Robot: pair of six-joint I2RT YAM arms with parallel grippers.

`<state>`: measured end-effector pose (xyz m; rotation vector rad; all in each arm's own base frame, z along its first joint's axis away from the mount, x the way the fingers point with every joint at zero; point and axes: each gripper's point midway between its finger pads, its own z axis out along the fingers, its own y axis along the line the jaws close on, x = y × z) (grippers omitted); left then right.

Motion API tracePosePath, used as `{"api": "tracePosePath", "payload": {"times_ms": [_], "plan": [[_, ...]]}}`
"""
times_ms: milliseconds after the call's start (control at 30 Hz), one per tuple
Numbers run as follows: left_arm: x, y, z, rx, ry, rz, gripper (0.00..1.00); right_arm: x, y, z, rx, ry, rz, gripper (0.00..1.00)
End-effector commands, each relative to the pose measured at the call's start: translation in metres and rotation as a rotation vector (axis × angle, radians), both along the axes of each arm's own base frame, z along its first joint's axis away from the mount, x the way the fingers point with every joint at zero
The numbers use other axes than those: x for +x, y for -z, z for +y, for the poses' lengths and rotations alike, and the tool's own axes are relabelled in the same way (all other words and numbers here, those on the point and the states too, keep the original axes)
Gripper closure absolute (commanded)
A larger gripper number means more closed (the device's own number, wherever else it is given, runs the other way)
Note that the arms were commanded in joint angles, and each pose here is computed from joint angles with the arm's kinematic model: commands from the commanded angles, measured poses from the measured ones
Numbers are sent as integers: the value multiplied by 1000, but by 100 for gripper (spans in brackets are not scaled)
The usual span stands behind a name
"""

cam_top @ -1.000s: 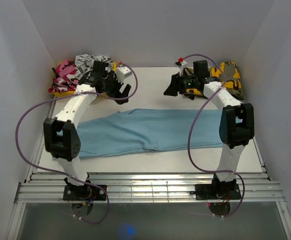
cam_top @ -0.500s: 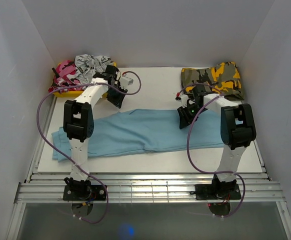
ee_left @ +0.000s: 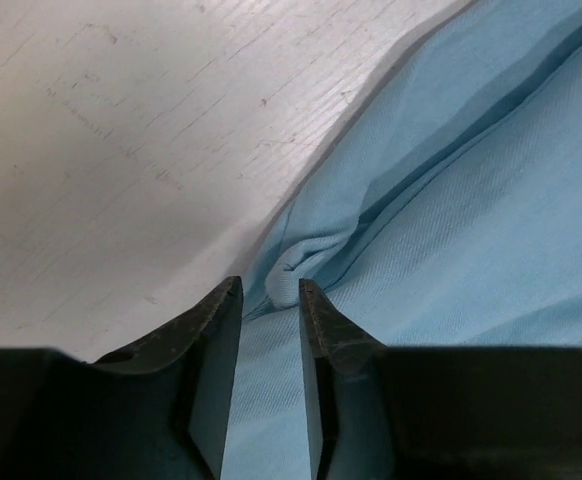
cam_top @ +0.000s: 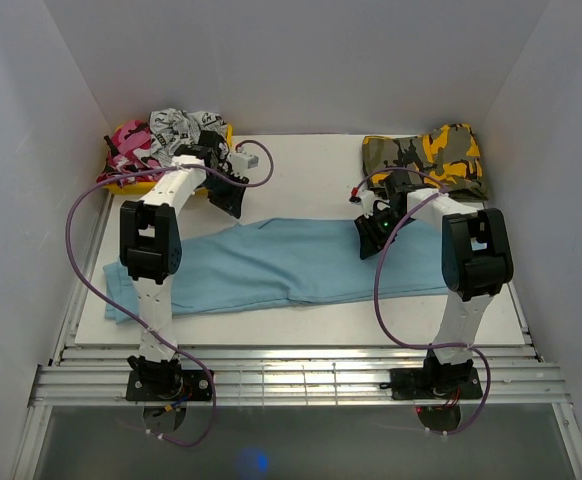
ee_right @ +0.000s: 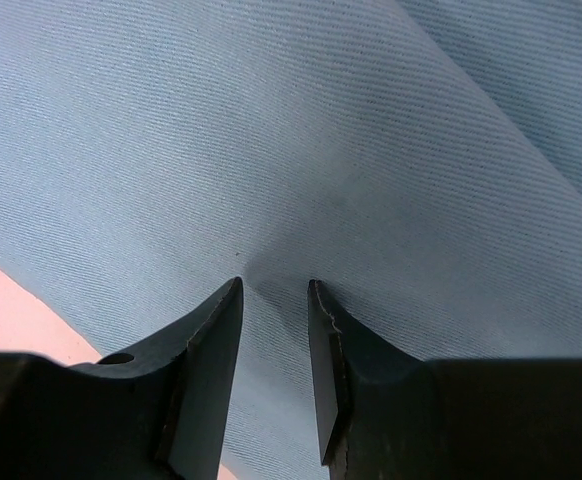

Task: Fold and stack the trousers
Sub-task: Fold the trousers

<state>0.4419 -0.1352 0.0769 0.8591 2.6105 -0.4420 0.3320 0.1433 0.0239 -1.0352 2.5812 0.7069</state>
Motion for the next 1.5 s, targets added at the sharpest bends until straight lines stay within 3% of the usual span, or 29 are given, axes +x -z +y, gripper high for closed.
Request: {"api": "tracePosePath", "payload": {"times_ms": [0,900,1133,1233,1267,1467], "plan": [[-2,-35,-15,-85,39,-64,59,-18,14,-18,-87,-11,54,61],[-13,4,-17,-97,19,17,57,-24,17,-23,-96,-11,82,61],[-10,8,-21,-116,15,22,69,-27,18,-25,-105,-16,90,62],[-8,6,-22,-123,19,15,88,-27,19,-28,-111,-16,87,63],[-8,4,-23,-125,23,10,100,-27,20,-29,-112,-14,87,63],[11,-17,-8,-100,-1,-87,100,-31,23,-33,-124,-14,96,64]]}}
